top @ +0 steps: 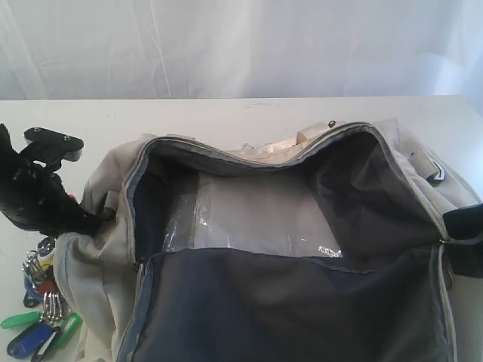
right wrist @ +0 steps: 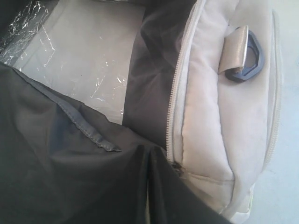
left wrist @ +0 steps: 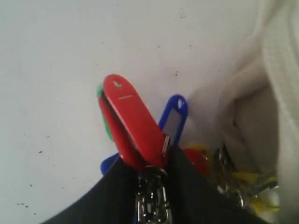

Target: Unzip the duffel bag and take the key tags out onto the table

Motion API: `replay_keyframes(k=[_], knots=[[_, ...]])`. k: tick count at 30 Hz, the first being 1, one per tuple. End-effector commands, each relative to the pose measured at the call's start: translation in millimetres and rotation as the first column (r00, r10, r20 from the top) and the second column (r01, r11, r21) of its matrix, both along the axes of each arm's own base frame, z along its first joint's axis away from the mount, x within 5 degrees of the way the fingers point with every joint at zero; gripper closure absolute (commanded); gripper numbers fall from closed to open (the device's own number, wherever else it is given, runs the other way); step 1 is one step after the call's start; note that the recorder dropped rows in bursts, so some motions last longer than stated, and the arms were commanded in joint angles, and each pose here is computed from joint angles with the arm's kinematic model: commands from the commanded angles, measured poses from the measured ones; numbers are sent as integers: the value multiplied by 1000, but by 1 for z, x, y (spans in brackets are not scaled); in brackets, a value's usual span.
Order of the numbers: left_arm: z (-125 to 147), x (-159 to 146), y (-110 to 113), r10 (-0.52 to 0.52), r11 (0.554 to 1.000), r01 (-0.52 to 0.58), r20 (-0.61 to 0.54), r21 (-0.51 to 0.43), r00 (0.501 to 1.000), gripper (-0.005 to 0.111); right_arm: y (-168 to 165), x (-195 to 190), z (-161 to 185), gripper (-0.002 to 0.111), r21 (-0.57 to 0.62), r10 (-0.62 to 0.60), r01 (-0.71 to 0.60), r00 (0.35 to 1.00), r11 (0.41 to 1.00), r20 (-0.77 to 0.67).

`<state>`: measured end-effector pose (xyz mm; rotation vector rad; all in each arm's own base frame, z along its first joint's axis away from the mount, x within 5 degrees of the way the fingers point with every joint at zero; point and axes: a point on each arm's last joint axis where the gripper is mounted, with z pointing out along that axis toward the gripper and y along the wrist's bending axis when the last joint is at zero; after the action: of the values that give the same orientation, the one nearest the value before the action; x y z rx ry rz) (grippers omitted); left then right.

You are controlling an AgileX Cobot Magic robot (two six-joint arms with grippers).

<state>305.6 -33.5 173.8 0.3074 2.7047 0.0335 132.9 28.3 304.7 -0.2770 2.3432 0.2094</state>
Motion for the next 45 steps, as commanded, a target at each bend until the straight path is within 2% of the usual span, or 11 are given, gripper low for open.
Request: replay_keyframes(k=[1, 2, 5, 10, 19, 25, 27, 32, 36, 41, 45], knots=[[-6, 0, 1, 14, 1000, -14, -9, -4, 1000, 98, 1, 0, 1, 108, 4, 4, -4, 1000, 1000, 17], [-6, 1, 1, 14, 1000, -14, -7, -4, 1000, 94, 1, 0, 1, 108, 4, 4, -4, 1000, 1000, 17], [-6, -2, 2, 15, 1000, -15, -30, 0, 999, 60, 1, 0, 1, 108, 4, 4, -4, 1000, 1000, 17], [2, 0, 2, 22, 1000, -20, -102, 14, 995, 41, 1, 0, 1, 108, 4, 4, -4, 1000, 1000, 17], [63, 7, 2, -11, 999, 22, -216, 45, 976, 39, 1, 0, 1, 108, 4, 4, -4, 1000, 1000, 17], [105, -12, 3, -71, 995, 84, -216, 51, 974, 40, 1, 0, 1, 108, 4, 4, -4, 1000, 1000, 17], [121, -24, 1, -113, 993, 118, -196, 16, 974, 40, 1, 0, 1, 108, 4, 4, -4, 1000, 1000, 17], [159, -60, -15, -246, 958, 226, -101, -177, 964, 46, 1, 0, 1, 108, 4, 4, -4, 1000, 1000, 17], [195, -98, -25, -338, 897, 337, 50, -287, 940, 70, 1, 0, 1, 108, 4, 4, -4, 1000, 1000, 17], [218, -144, -23, -378, 869, 422, 203, -260, 903, 106, 1, 0, 0, 108, 4, 4, -4, 1000, 1000, 15], [222, -187, -17, -369, 870, 445, 316, -215, 874, 107, 1, 0, 0, 108, 4, 4, -4, 1000, 1000, 15]])
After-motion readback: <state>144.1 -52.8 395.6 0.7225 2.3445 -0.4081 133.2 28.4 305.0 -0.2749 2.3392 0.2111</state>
